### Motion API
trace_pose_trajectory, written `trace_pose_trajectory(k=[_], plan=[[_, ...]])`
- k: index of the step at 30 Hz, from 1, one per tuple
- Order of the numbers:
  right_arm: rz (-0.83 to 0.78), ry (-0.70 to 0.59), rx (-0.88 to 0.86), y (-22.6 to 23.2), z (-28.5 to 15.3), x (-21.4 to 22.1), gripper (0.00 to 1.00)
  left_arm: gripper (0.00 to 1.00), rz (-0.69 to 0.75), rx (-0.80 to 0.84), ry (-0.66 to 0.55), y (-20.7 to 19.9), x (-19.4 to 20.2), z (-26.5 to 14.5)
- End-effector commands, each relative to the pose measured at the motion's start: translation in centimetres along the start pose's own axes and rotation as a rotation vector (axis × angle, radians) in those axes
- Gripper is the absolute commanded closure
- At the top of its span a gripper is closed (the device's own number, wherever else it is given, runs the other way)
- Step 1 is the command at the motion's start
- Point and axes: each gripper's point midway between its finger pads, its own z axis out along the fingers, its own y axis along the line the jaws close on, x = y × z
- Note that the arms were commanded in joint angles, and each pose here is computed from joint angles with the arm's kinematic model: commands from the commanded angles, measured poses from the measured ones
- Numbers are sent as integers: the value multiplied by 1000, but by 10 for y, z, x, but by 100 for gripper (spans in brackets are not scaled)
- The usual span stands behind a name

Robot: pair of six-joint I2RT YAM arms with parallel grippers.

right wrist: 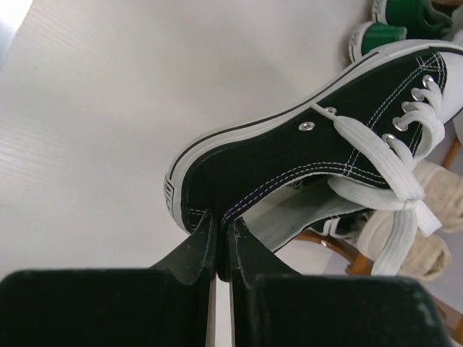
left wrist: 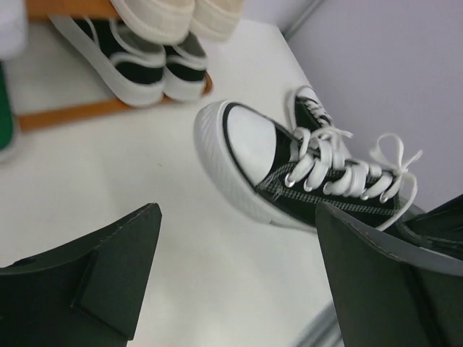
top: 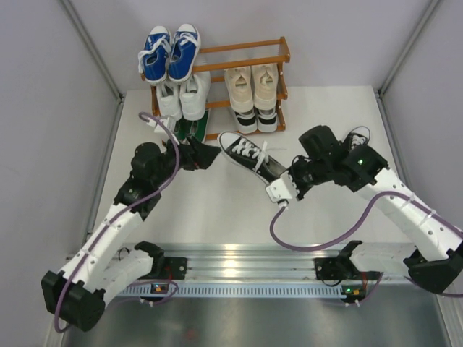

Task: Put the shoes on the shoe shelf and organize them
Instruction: Pick up the shoe at the center of the board, then place the shoe at the shoe shelf.

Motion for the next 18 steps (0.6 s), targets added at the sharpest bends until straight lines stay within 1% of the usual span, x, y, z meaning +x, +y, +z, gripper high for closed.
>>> trace_pose_trajectory(k=[1, 2, 4, 5, 6, 8, 9, 12, 13, 14, 18], plan=[[-11, 71, 232, -68, -40, -2, 100, 7, 324, -176, -71, 24, -32, -30], [-5, 87, 247, -76, -40, 1, 100, 7, 355, -199, -104, 25, -38, -41], [0, 148, 325, -99, -50, 9, 100, 7, 417, -217, -110, 29, -36, -52], [1, 166, 356, -113, -55, 10, 100, 7, 437, -210, -143, 26, -39, -63], [5, 193, 384, -122, -60, 14, 100, 7, 455, -216, -127, 34, -28, -65], [21, 212, 441, -147, -70, 18, 100, 6, 473, -195, -149, 32, -22, -75], [27, 229, 458, -156, -74, 21, 100, 6, 479, -187, -122, 39, -9, -75], [50, 251, 534, -188, -87, 27, 100, 6, 491, -158, -122, 39, 3, -81], [59, 248, 591, -203, -103, 25, 100, 6, 494, -137, -117, 38, 8, -82], [74, 252, 589, -212, -96, 31, 100, 6, 499, -128, -122, 36, 8, -83], [139, 276, 694, -251, -113, 52, 100, 6, 501, -120, -146, 34, 8, -89]])
